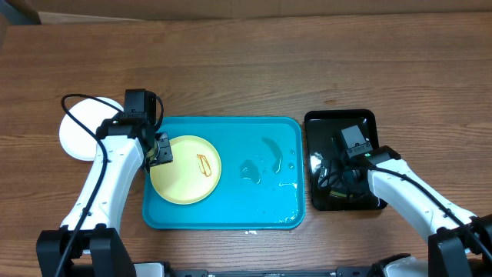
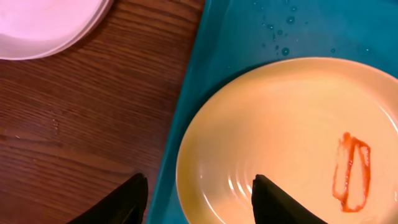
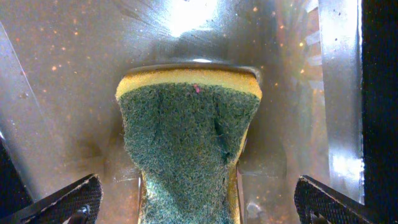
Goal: Clean dirty plates on tray and stack at the side
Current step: 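Slide the yellow plate with the left gripper toward the tray center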
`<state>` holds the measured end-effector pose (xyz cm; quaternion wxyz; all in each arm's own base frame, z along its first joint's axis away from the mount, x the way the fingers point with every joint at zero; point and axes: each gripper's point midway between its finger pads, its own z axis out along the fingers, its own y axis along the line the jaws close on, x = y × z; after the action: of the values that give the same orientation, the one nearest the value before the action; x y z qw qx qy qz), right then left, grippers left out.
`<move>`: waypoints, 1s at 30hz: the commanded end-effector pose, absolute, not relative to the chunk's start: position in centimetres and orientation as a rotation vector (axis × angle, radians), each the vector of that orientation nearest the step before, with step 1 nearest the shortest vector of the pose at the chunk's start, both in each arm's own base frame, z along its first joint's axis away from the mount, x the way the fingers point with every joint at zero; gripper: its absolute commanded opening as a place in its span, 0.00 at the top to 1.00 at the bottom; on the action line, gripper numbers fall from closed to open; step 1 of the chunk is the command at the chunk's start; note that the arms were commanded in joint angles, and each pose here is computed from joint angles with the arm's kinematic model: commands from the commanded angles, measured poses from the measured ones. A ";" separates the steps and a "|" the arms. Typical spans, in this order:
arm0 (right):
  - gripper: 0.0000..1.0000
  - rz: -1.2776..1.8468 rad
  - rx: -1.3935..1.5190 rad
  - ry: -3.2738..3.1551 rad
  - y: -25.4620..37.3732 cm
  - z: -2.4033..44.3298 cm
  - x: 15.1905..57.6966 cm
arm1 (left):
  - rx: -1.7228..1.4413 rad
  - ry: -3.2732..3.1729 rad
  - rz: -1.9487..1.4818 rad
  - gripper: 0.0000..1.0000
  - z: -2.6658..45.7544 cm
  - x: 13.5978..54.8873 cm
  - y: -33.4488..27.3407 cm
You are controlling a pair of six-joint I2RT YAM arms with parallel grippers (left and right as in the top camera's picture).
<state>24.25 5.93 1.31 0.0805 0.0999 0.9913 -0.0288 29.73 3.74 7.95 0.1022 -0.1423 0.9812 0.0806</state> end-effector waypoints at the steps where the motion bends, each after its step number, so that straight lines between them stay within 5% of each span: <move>1: 0.00 -0.101 0.308 2.959 5.7 1.3 24.3 | -0.486 2.899 0.284 0.43 7.2 29.1 4.8; 30: 0.00 -0.101 0.308 2.959 5.7 1.2 24.2 | -0.491 2.978 -0.293 0.39 0.2 25.5 -1.1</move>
<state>24.26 5.93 1.31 0.0806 0.0998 0.9913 -0.0286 25.71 0.93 0.29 0.0650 -0.1664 0.9831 -0.0390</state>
